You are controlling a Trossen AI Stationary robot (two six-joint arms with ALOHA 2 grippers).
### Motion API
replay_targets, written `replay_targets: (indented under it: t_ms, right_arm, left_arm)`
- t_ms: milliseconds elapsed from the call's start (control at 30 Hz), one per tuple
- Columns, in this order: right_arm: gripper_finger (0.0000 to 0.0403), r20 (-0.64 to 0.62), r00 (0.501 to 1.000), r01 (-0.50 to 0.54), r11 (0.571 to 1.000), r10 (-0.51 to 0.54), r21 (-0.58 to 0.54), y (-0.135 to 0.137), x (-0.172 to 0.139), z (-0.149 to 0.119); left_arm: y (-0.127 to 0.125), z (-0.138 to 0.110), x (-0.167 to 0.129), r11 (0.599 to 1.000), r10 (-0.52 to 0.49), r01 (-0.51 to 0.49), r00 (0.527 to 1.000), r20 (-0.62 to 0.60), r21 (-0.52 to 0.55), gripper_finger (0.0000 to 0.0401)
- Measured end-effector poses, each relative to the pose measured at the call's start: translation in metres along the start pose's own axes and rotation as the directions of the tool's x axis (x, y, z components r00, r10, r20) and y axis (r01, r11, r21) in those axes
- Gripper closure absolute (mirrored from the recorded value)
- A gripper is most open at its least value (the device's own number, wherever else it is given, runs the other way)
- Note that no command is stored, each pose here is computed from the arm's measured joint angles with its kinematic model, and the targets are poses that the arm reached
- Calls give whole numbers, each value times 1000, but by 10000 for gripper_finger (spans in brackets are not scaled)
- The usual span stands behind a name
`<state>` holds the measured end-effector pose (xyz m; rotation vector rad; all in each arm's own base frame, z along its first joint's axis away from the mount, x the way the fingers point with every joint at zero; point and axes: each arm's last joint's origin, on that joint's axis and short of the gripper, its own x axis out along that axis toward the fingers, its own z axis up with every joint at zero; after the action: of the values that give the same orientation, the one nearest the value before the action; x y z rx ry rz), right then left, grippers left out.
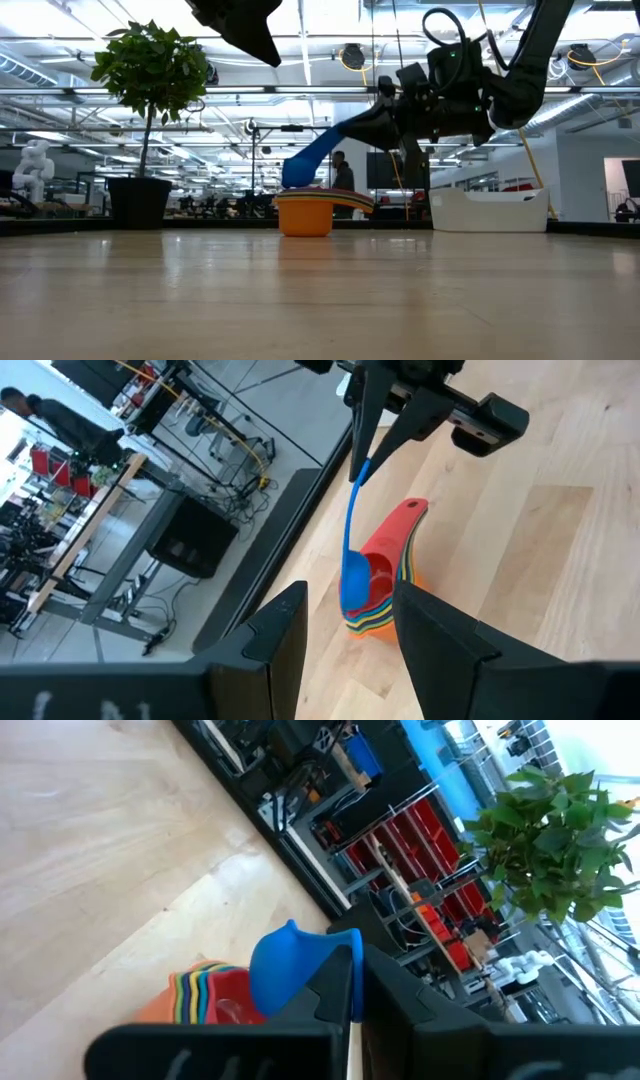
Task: Nest measuring cups in basket
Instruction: Stack the blue measuring cup into the red measuring cup, then put the stacked measuring cups into the white bin
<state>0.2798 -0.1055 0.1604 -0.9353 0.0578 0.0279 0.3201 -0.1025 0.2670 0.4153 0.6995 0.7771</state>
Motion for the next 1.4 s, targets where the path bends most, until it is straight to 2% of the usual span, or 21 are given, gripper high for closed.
replay_targets:
  t_ms: [367, 900, 1167, 1400]
  right_arm:
    - [382, -20, 999, -26, 1000, 27, 17, 3, 0, -2]
    - [270, -71, 997, -17, 989, 28, 147, -1, -5, -13]
    - [261, -76, 997, -20, 987, 32, 157, -2, -6, -12]
    - [261, -72, 996, 60, 971, -45, 230, -19, -12, 9]
  left_arm:
    - [0, 0, 0, 1000, 0, 0, 1000, 0, -4, 249]
    - [0, 0, -1, 1000, -2, 2, 1000, 1, -5, 249]
    - [-1, 0, -1, 1000, -8, 7, 1000, -1, -7, 249]
    - [-1, 0, -1, 1000, -17, 17, 1000, -6, -7, 249]
